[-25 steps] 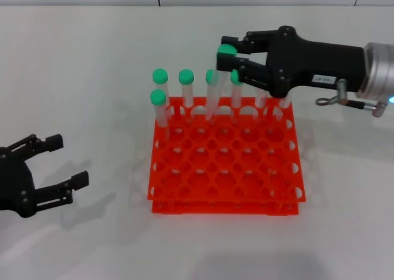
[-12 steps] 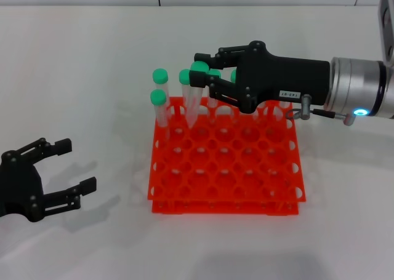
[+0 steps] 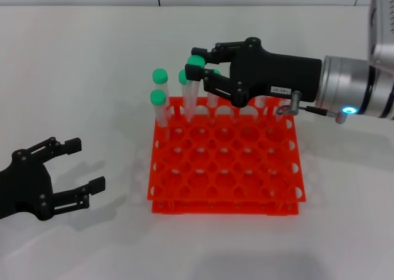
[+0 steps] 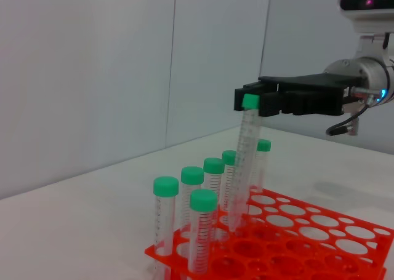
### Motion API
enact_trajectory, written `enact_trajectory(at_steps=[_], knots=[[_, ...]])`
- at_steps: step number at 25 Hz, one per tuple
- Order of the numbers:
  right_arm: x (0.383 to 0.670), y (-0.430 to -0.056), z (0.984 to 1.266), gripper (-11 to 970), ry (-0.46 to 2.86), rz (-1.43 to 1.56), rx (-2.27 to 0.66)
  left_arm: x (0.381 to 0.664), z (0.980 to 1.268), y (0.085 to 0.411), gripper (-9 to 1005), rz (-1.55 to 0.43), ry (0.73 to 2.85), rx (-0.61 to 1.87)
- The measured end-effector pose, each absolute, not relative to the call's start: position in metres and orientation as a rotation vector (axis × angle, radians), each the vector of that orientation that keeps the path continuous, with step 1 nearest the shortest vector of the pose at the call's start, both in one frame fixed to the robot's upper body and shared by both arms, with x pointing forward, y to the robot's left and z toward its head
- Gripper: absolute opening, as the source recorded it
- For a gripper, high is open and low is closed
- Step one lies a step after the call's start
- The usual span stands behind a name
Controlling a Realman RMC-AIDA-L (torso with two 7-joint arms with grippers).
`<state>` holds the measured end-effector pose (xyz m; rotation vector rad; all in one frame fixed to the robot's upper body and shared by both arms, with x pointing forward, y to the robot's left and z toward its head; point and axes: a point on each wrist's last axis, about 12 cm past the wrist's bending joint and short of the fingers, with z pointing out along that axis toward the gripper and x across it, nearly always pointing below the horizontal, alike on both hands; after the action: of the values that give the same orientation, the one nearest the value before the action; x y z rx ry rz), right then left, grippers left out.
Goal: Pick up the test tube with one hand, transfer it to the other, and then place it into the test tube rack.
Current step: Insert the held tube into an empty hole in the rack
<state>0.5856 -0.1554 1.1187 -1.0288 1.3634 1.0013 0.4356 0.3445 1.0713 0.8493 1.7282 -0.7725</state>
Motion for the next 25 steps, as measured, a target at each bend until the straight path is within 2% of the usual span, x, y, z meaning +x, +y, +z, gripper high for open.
enact_trajectory(at_steps=[25], knots=[[0.586,-0.15,1.104,268,1.453,0.943,-1.041,0.441,1.072,0.34,887,-0.793,1.712,0.864]])
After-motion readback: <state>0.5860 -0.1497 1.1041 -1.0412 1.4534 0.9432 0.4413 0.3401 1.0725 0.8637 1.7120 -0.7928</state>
